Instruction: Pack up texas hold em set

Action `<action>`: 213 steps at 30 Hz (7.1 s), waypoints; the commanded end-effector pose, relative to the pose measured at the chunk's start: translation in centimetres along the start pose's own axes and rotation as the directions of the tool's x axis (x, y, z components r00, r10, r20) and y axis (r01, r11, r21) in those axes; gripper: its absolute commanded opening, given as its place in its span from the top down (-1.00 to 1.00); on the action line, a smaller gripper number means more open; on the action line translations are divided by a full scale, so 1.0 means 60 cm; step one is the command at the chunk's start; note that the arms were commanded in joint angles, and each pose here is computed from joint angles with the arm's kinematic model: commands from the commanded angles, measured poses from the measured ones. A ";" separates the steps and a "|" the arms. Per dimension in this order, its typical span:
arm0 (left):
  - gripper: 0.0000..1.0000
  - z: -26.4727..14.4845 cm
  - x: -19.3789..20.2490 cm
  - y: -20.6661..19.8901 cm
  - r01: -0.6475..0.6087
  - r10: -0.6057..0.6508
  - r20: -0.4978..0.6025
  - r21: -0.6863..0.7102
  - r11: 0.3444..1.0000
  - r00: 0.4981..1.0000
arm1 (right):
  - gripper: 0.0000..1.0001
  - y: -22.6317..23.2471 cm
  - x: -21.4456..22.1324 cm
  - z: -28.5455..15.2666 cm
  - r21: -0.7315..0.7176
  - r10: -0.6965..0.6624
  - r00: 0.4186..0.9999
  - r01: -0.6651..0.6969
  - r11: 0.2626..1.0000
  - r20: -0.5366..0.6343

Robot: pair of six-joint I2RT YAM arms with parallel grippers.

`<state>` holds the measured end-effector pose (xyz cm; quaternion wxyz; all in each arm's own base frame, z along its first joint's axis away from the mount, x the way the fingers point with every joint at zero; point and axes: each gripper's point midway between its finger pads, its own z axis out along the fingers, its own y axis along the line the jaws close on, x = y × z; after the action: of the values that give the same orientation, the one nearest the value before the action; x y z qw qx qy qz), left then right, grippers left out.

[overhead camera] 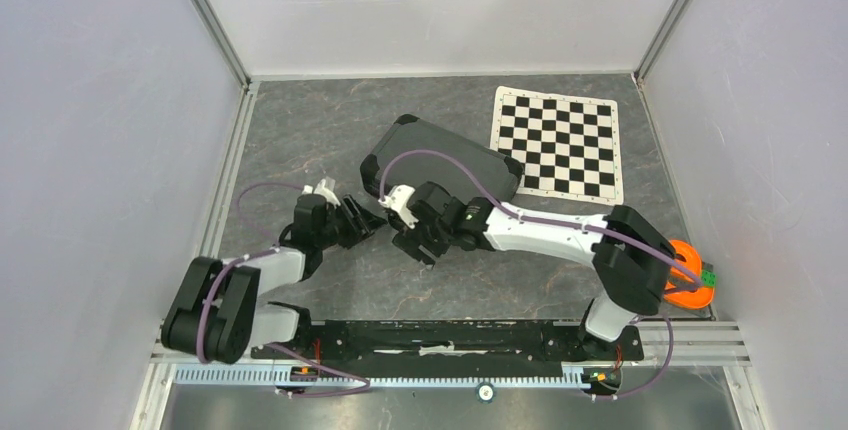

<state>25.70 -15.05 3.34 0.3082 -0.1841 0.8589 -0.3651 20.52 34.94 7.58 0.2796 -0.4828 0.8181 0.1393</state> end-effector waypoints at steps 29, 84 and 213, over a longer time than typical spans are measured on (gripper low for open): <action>0.96 0.108 -0.015 -0.075 0.112 -0.062 -0.176 0.291 0.950 0.982 | 0.25 -0.231 -0.032 -0.138 0.284 0.179 0.927 -0.278 0.917 0.329; 0.96 -0.007 -0.066 -0.244 0.360 -0.302 -0.201 0.619 0.698 0.932 | -0.96 -0.043 -0.044 -0.039 -0.030 -0.023 0.977 0.030 0.999 0.213; 0.35 0.074 -0.006 -0.136 -0.097 0.089 0.038 0.289 0.952 0.995 | 1.00 -0.211 -0.137 -0.101 0.491 -0.119 0.969 -0.002 0.871 0.214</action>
<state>27.54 -21.60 4.79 0.2920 -0.1368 0.8318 -0.4518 29.73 29.64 11.82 0.4061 -0.4825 0.7735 -0.0632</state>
